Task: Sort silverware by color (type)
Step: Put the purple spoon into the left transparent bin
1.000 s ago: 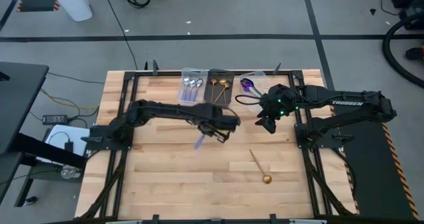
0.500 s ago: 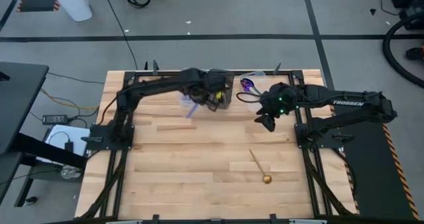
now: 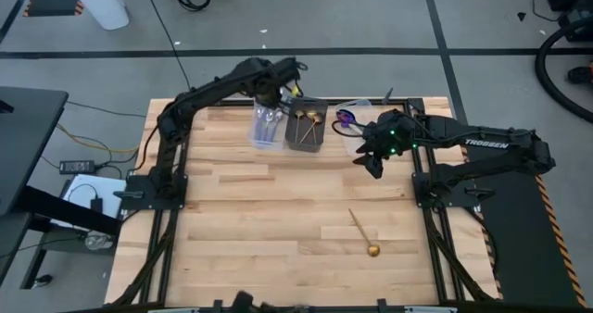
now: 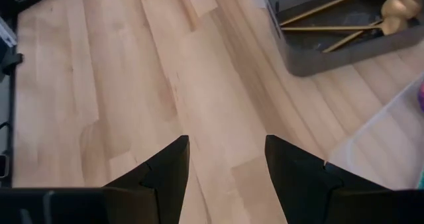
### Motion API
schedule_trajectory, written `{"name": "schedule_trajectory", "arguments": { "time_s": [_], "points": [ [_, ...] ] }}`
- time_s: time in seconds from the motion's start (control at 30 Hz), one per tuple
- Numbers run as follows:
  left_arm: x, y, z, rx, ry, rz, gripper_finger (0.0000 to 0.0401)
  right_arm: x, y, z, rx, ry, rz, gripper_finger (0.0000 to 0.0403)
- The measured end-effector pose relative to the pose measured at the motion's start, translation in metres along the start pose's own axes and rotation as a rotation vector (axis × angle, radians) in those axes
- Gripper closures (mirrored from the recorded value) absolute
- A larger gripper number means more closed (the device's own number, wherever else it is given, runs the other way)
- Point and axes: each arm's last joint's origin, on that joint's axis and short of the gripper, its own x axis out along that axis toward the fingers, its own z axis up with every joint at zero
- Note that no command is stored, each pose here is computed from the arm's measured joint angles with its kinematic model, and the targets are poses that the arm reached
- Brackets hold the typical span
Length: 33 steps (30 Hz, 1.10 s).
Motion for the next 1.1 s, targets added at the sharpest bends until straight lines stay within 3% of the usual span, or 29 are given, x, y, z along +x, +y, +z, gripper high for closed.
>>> {"name": "schedule_trajectory", "arguments": {
  "time_s": [0.27, 0.5, 0.63, 1.1],
  "points": [
    [0.034, 0.022, 0.020, -0.034, -0.040, 0.015, 0.0390, 0.000, -0.005, 0.001, 0.027, -0.017, -0.058, 0.0196],
    [0.070, 0.024, 0.008, 0.016, 0.007, 0.040, 0.0390, -0.002, -0.012, 0.003, 0.091, -0.041, -0.126, 0.0196],
    [0.086, 0.020, 0.004, 0.018, 0.001, -0.013, 0.0390, -0.002, -0.016, 0.004, 0.125, -0.048, -0.140, 0.0196],
    [0.123, 0.025, -0.014, 0.006, 0.036, -0.029, 0.0390, -0.003, -0.021, 0.005, 0.188, -0.058, -0.157, 0.0196]
  ]
}}
